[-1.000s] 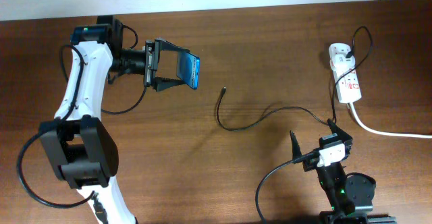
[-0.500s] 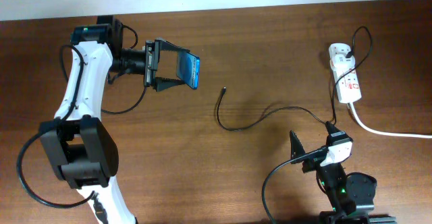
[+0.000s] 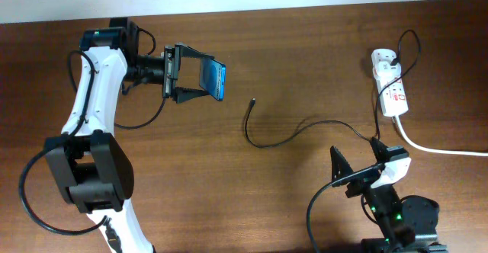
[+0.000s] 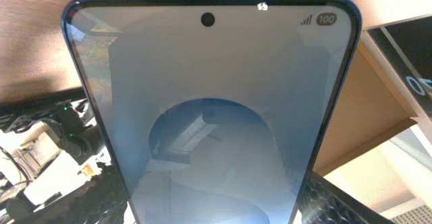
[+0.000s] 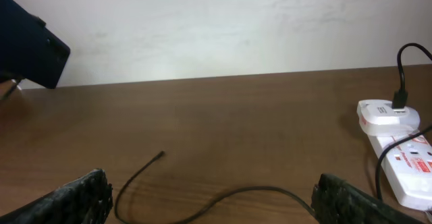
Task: Plug charger to phone and switch on socket
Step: 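Move the right gripper toward the phone held by the left gripper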
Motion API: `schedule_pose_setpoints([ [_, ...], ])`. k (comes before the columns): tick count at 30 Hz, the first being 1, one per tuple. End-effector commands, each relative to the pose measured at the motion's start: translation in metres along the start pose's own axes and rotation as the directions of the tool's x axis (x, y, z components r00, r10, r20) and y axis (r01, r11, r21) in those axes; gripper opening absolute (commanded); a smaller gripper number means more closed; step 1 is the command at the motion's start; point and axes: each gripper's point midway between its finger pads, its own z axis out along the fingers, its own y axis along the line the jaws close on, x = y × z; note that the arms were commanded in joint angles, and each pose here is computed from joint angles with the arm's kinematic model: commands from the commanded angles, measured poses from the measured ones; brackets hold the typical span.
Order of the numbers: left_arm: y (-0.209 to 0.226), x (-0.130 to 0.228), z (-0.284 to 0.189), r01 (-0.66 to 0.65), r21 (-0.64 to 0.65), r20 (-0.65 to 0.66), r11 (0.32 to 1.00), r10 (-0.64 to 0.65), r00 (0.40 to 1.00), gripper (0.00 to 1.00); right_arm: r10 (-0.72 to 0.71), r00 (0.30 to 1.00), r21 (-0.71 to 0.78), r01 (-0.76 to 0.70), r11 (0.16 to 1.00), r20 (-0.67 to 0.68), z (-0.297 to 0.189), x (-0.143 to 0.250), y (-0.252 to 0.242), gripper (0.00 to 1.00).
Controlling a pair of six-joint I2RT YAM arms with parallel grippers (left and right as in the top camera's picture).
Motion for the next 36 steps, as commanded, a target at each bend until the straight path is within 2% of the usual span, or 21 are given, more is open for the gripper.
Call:
schedule_pose_setpoints([
  [1, -0.011, 0.015, -0.005, -0.026, 0.031, -0.012, 0.999, 0.026, 1.000, 0.00, 0.022, 0.999, -0.013, -0.023, 1.000, -0.029, -0.001, -0.024, 0.008, 0.99],
  [10, -0.011, 0.015, -0.005, -0.026, 0.031, -0.012, 0.999, 0.026, 1.000, 0.00, 0.084, 0.965, 0.028, -0.079, 0.996, -0.250, 0.015, -0.052, 0.009, 0.99],
  [14, -0.011, 0.014, -0.005, -0.026, 0.031, -0.012, 0.999, 0.026, 1.000, 0.00, 0.089, 0.960, 0.031, -0.084, 0.996, -0.267, 0.018, -0.073, 0.012, 0.99],
  [20, -0.011, 0.014, -0.005, -0.026, 0.031, -0.012, 0.999, 0.026, 1.000, 0.00, 0.060, 0.982, -0.020, -0.064, 0.998, -0.177, 0.006, -0.121, 0.028, 0.98],
  [25, -0.011, 0.015, -0.005, -0.025, 0.031, -0.012, 0.999, 0.026, 1.000, 0.00, 0.056, 0.988, -0.028, -0.060, 0.998, -0.141, -0.002, -0.143, 0.034, 0.99],
  [30, -0.011, 0.014, -0.005, -0.025, 0.031, -0.012, 0.999, 0.025, 1.000, 0.00, 0.085, 0.977, -0.012, -0.089, 0.996, -0.196, -0.003, -0.155, 0.036, 0.99],
  [36, -0.007, 0.010, -0.005, -0.025, 0.007, 0.013, 1.000, 0.025, 1.000, 0.00, 0.139, 0.921, 0.026, -0.139, 0.990, -0.364, 0.011, -0.156, 0.034, 0.99],
])
